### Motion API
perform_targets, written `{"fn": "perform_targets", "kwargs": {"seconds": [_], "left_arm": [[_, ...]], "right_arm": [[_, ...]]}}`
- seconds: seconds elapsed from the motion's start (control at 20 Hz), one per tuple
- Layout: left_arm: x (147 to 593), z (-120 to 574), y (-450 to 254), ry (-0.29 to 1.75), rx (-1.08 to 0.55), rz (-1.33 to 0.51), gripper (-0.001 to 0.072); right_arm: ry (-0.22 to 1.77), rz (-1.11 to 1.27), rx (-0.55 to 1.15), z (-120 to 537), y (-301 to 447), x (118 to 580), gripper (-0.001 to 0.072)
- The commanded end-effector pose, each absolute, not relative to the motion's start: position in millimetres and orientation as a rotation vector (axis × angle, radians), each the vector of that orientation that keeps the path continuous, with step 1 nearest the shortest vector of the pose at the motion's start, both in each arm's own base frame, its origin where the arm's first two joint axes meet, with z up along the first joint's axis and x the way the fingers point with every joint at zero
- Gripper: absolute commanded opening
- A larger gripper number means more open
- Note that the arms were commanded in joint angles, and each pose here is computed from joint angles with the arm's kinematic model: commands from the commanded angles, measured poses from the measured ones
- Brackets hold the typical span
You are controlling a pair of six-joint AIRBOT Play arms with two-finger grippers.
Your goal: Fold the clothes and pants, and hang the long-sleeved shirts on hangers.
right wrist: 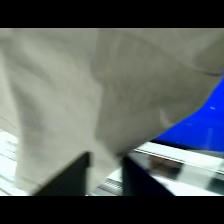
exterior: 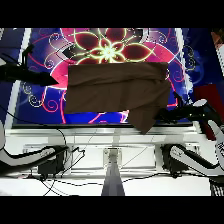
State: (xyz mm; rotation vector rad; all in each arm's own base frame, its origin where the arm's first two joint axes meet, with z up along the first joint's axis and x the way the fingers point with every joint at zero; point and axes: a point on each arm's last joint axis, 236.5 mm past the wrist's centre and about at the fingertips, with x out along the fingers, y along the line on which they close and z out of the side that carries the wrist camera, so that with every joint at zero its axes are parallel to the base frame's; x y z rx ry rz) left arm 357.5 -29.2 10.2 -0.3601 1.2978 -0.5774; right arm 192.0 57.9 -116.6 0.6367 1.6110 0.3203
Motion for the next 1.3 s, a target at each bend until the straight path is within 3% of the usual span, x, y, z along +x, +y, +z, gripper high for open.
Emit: {"fn": "perform_targets", "kwargs": {"seconds": [0.0,0.15,0.25,0.35,0.4,0.75,1.25], "left_arm": [[323.2,-18.5,-17.3,1.377,-0.475,-0.537,0.0013],[285.9,-45.0,-20.0,1.46,-0.584,-0.522,0.0015],[265.9,-60.1,-30.7,1.496,-0.615,-0.552,0.0067],[270.1,-69.3,-43.2,1.441,-0.677,-0.552,0.042],[275.3,-73.9,-45.2,1.416,-0.71,-0.528,0.0509],[283.9,-90.2,-24.0,1.379,-0.643,-0.481,0.0506],[246.5,-109.0,-29.3,1.498,-0.527,-0.546,0.0493]], "right_arm": [[1.624,0.401,0.591,-113.5,75.5,188.0,0.0033],[1.63,0.469,0.517,-113.8,86.1,184.4,0.0011],[1.621,0.47,0.493,-115.9,88.1,186.8,0.0011],[1.606,0.458,0.485,-117.4,86.3,191.2,0.0011],[1.604,0.458,0.484,-117.3,86.1,191.7,0.0011],[1.606,0.46,0.485,-116.7,86.4,191.5,0.0011],[1.588,0.459,0.474,-113.5,84.4,198.9,0.0011]]}}
